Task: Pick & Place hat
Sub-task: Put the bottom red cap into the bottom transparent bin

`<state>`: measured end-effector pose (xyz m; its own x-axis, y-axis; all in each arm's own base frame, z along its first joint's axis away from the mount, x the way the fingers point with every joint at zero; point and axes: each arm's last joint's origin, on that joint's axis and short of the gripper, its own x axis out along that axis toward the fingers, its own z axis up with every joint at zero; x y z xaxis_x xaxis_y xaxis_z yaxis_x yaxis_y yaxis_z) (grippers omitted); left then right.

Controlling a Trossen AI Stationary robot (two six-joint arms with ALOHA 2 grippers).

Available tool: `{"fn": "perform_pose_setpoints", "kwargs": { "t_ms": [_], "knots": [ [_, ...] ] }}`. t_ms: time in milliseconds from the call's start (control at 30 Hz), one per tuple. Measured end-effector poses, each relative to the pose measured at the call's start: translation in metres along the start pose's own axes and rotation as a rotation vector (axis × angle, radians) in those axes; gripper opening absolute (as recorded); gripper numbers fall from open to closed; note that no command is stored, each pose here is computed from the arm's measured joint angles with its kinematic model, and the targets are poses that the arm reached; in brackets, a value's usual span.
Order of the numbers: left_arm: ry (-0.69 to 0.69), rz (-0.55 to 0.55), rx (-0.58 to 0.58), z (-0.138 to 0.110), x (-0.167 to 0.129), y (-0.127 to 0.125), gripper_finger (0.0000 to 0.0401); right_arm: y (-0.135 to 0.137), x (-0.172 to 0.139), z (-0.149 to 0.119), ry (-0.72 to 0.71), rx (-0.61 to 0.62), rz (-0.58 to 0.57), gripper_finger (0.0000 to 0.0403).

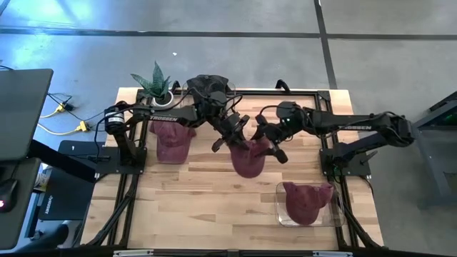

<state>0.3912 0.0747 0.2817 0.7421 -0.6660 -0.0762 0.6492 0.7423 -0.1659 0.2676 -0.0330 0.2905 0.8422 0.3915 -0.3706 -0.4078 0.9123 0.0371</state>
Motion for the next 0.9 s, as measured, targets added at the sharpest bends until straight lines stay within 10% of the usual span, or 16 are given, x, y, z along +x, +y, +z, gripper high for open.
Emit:
{"fn": "perform_pose_setpoints", "kwargs": {
  "t_ms": [633,900],
  "knots": [
    [0.019,0.006,0.0,-0.003,0.0,0.0,0.0004,0.0,-0.003,0.012,0.05,0.005,-0.02,0.0023],
    [0.021,0.049,-0.02,-0.004,-0.012,0.009,0.0078,0.008,-0.015,0.025,0.072,0.057,-0.01,0.0032]
  ]
}}
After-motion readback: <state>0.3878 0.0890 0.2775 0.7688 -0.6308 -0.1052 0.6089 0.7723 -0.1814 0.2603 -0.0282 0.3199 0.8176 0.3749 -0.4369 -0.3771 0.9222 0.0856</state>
